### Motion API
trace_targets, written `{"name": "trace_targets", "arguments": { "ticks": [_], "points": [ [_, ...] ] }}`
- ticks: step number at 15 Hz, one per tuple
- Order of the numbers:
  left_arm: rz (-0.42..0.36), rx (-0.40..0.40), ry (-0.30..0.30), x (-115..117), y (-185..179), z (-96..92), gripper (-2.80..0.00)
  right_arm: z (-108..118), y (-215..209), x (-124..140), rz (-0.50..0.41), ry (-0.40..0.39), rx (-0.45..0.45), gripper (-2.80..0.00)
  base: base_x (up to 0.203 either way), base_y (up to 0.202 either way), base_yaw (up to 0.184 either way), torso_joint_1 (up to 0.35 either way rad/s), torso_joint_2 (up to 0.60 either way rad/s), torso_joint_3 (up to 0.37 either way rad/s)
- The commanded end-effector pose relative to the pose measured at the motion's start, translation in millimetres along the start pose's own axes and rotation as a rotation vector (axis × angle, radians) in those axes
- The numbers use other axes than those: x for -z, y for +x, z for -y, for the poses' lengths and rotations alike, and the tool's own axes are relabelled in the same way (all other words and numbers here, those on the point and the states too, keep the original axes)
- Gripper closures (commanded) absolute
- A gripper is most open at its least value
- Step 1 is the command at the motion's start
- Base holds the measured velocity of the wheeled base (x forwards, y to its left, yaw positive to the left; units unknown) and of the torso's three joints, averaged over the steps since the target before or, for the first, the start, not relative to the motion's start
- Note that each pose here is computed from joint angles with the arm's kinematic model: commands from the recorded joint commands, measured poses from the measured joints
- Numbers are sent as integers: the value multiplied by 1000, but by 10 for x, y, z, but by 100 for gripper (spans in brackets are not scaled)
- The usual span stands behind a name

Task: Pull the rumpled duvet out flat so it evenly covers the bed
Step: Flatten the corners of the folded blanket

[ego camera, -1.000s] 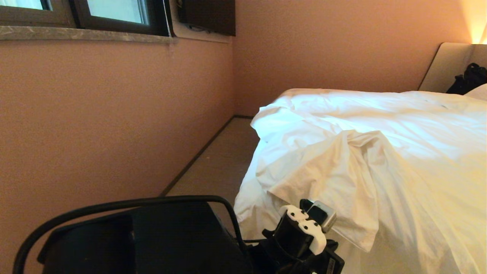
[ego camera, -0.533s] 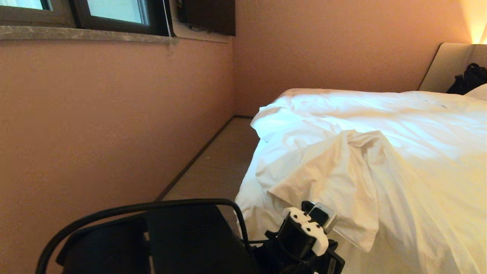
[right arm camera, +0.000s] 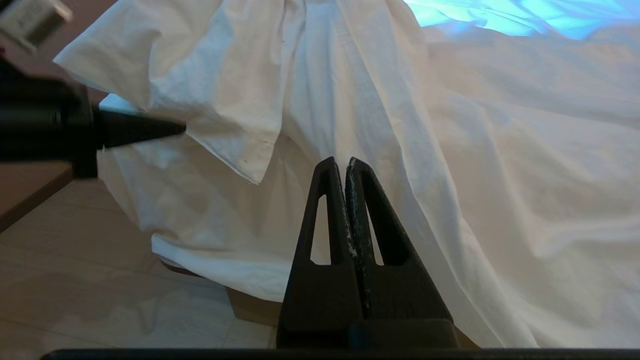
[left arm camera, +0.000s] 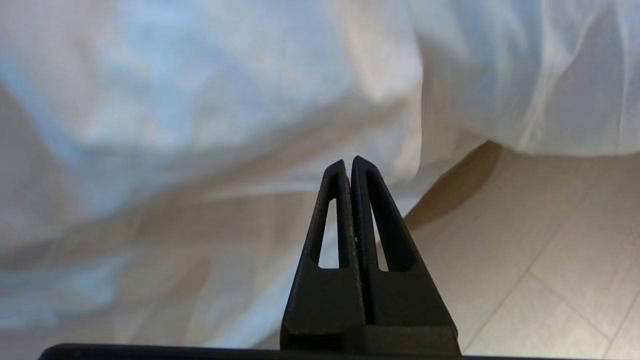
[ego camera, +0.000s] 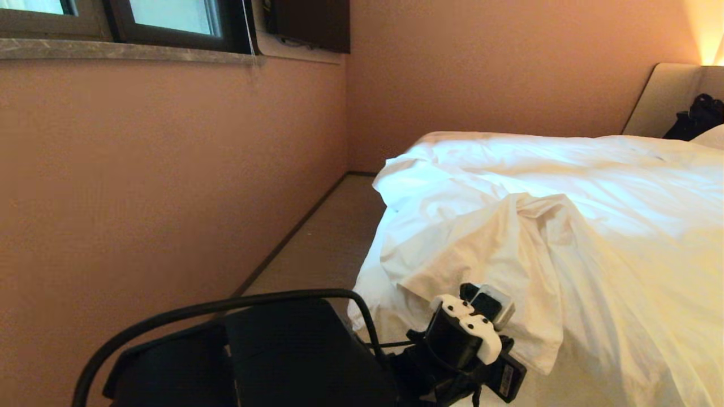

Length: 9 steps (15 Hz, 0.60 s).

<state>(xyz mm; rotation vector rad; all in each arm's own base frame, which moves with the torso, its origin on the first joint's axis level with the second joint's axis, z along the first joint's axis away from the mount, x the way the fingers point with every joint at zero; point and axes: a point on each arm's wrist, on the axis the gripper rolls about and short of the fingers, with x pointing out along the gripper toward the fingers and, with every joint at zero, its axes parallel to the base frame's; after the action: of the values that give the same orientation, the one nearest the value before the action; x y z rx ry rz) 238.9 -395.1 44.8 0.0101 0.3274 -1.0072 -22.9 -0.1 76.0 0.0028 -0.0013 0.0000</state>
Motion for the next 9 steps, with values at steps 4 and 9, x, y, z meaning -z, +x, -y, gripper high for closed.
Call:
{"name": "trace_targets", "arguments": {
  "ticks": [4,9],
  "points": [
    [26,-6,9,29,135,132,0,0,0,1,0,0,0,0,0,0,0,0,0,0],
    [12,-50,62,207,194,258,0,0,0,1,0,0,0,0,0,0,0,0,0,0]
  ]
}}
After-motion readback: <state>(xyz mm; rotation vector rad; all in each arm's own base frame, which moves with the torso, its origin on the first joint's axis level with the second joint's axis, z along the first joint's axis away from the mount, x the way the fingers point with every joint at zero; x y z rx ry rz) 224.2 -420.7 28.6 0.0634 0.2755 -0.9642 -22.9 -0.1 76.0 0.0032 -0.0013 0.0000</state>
